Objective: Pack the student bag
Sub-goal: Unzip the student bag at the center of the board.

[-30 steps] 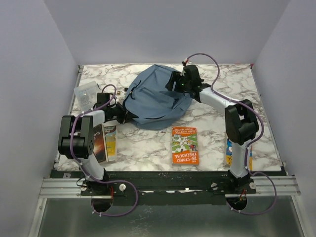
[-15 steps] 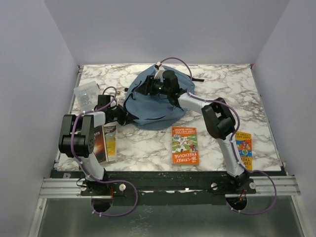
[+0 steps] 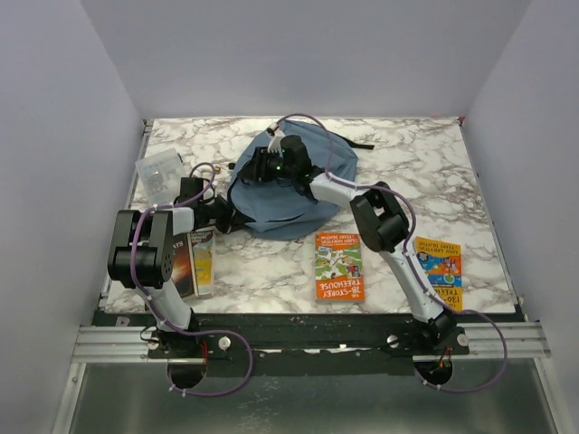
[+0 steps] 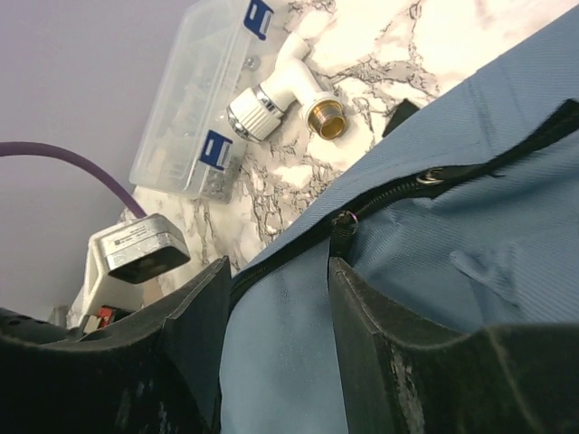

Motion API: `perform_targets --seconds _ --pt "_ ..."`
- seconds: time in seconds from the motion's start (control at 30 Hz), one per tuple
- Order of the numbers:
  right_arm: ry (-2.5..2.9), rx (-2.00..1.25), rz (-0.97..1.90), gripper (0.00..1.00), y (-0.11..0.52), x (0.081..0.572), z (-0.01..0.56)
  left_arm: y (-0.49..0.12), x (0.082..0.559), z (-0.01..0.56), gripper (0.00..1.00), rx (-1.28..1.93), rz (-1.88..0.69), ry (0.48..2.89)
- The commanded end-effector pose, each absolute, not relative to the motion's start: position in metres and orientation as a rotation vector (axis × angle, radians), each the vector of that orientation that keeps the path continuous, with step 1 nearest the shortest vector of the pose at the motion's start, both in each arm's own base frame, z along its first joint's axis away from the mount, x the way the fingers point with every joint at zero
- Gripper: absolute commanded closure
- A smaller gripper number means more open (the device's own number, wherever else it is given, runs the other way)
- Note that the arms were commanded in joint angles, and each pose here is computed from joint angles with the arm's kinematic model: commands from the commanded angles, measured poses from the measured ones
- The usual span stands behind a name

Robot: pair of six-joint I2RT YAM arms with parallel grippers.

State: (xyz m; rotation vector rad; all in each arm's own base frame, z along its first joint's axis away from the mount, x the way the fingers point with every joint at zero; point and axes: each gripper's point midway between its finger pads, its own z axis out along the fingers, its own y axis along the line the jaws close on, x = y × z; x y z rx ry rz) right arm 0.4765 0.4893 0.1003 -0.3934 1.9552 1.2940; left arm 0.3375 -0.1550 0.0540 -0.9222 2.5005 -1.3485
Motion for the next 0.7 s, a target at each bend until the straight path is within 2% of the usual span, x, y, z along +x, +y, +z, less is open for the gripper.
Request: perform_targets --seconds 0.0,0.17,0.27,0.33,0.5,0.67 --pt "2.029 -0.384 1.164 0.48 0.497 0.481 0.066 -0.161 0.320 0.053 1.00 -0.893 -1.380 2.540" --pt "2.080 -0.396 1.056 0.52 0.492 0.489 0.042 -0.161 0.317 0.053 1.00 -0.886 -1.378 2.543" --pt "2.087 -0.433 1.025 0.67 0.490 0.488 0.033 -0.161 0.316 0.052 1.00 -0.881 -1.374 2.545" --pt "2.103 -0.443 1.005 0.70 0.489 0.486 0.026 -0.162 0.315 0.052 1.00 -0.877 -1.375 2.546" --pt "2.118 -0.467 0.965 0.62 0.488 0.483 0.014 -0.163 0.318 0.056 1.00 -0.860 -1.377 2.537" --pt "2.084 -0.439 0.930 0.54 0.483 0.488 0.026 -0.165 0.316 0.057 1.00 -0.846 -1.378 2.542"
